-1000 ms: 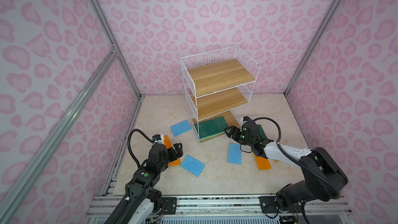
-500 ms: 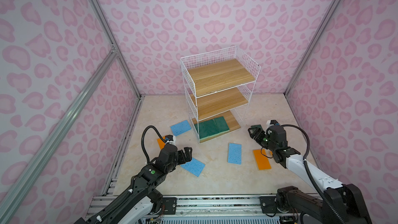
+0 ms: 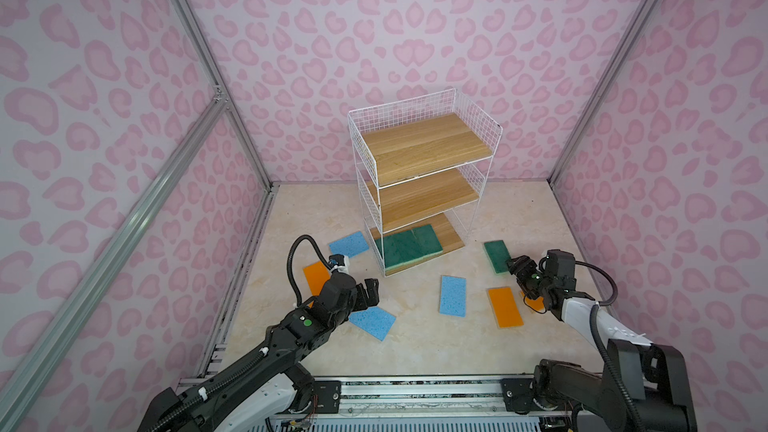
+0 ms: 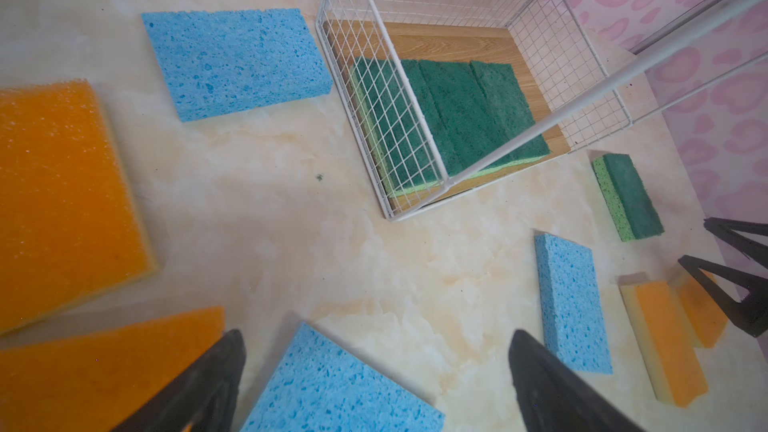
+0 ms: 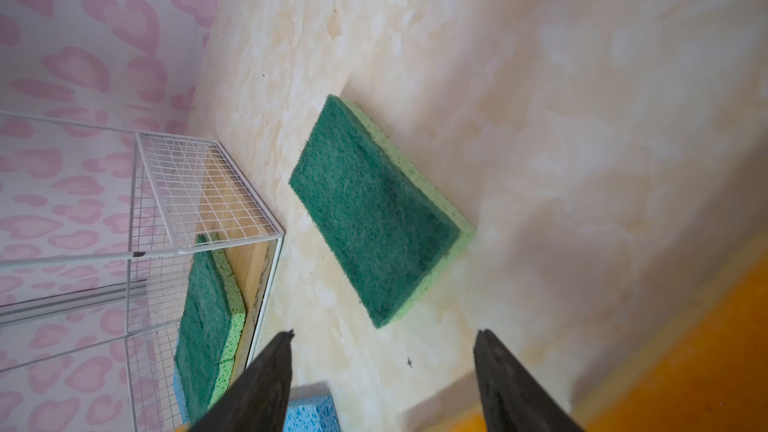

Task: Place and organize the cleaning sponges onto the shelf
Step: 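Lower the right gripper onto the green sponge on the table and grasp it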

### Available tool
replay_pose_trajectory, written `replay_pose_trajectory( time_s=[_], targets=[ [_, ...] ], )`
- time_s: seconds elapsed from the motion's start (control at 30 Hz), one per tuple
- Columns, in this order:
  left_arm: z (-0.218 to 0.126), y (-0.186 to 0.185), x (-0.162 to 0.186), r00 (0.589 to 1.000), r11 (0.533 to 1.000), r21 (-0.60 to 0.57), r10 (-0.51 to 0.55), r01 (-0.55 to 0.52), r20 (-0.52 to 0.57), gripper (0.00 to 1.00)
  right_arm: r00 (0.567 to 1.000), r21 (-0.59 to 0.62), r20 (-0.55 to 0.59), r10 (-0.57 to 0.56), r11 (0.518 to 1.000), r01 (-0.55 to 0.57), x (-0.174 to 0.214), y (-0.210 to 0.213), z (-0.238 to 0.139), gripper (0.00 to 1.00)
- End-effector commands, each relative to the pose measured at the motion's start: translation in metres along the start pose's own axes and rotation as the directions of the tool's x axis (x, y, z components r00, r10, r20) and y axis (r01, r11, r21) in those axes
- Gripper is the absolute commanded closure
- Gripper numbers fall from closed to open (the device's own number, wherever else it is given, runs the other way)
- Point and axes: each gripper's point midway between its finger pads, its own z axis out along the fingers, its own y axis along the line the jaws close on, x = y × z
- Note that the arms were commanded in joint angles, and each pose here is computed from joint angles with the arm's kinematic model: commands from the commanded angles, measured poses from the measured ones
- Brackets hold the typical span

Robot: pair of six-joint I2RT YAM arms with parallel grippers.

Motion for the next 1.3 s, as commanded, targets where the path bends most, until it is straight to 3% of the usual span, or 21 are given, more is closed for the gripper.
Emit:
replay_pose_trajectory(
  time_s=[0.0, 0.47, 0.67, 0.97, 1.27],
  targets=[
    [0.003, -0.005, -0.010, 0.999, 1.000, 0.009, -0.015, 0.014, 0.039, 0.00, 1.000, -0.039, -0.026, 0.017, 0.999, -0.018, 0.002, 0.004, 0.010, 0.32],
    [0.020, -0.008, -0.009, 1.000, 1.000, -0.010, -0.010, 0.011, 0.025, 0.01, 0.999, 0.052, 0.011, 0.032, 0.998, -0.032, -0.006, -0.020, 0.032, 0.36],
    [0.018, -0.006, -0.013, 0.999, 1.000, -0.024, 0.000, 0.001, 0.043, 0.01, 0.999, 0.063, 0.014, 0.048, 0.997, -0.048, -0.006, -0.026, 0.041, 0.45],
    [0.016, -0.003, -0.014, 0.999, 0.999, -0.039, 0.002, -0.001, 0.048, 0.02, 0.998, 0.062, 0.007, 0.055, 0.997, -0.055, -0.004, -0.030, 0.047, 0.69],
    [0.002, -0.004, -0.023, 0.997, 0.999, -0.035, 0.007, -0.005, 0.071, 0.02, 0.999, 0.051, 0.019, 0.047, 0.998, -0.048, -0.007, -0.026, 0.044, 0.84]
  ],
)
